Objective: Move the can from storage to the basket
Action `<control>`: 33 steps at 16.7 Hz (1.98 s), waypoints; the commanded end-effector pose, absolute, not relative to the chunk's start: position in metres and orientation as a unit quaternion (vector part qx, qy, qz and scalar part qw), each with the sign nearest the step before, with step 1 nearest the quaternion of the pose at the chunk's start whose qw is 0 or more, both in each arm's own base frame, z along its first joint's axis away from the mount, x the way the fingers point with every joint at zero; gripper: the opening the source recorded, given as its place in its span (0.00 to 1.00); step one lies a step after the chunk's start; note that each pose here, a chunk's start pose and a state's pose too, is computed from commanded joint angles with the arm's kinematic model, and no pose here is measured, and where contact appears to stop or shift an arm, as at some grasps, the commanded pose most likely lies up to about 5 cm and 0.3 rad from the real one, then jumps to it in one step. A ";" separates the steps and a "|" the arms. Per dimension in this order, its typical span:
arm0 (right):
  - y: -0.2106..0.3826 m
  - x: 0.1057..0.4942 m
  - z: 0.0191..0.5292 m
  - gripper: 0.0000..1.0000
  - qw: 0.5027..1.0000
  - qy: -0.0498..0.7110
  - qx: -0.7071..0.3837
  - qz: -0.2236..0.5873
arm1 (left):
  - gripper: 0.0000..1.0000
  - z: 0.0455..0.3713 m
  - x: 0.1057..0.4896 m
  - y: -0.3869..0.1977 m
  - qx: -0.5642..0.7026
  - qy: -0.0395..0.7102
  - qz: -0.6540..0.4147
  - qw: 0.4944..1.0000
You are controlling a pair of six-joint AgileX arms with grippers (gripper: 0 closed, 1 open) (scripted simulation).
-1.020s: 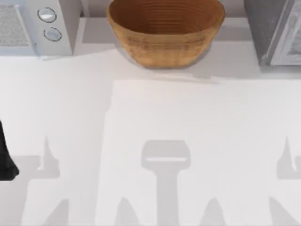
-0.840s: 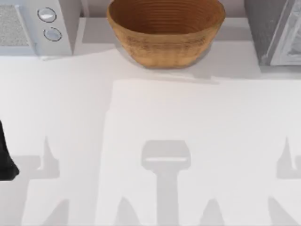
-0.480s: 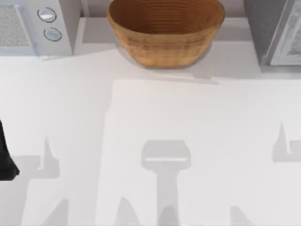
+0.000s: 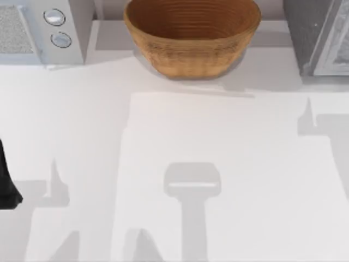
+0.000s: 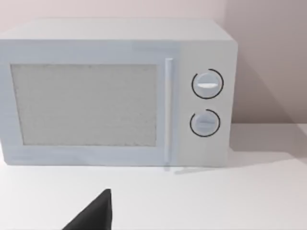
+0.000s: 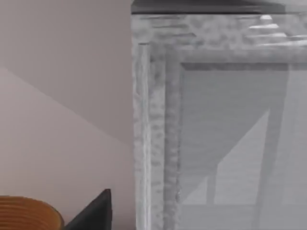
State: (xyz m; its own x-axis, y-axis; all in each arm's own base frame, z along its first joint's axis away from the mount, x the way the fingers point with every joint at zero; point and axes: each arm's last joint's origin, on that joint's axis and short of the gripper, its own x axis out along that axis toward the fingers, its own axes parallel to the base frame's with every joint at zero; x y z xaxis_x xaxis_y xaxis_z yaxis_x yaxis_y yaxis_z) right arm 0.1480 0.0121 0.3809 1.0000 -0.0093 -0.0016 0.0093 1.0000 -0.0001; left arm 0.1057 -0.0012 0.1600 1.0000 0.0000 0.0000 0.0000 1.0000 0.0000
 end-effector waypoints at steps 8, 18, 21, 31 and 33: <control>0.034 0.220 0.482 1.00 1.000 -0.002 0.000 -0.003 | 1.00 0.160 0.106 -0.001 0.000 0.000 0.000 1.000; 0.047 0.256 0.510 1.00 1.000 0.000 0.000 0.000 | 1.00 0.160 0.106 -0.001 0.000 0.000 0.000 1.000; 0.047 0.256 0.510 1.00 1.000 -0.001 0.000 -0.002 | 1.00 0.160 0.106 -0.001 0.000 0.000 0.000 1.000; 0.115 0.334 0.508 1.00 1.000 -0.004 -0.001 -0.004 | 1.00 0.160 0.106 -0.001 0.000 0.000 0.000 1.000; 0.120 0.337 0.507 1.00 1.000 -0.005 -0.001 -0.003 | 1.00 0.160 0.106 -0.001 0.000 0.000 0.000 1.000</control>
State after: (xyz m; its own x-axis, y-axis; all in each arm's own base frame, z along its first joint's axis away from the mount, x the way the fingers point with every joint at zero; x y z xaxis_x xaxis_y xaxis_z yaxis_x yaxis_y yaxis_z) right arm 0.3374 0.1203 0.5069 0.9999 -0.0068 0.0093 0.0068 1.0000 -0.0021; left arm 0.1057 -0.0012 0.1600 1.0000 0.0000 0.0000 0.0000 1.0000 0.0000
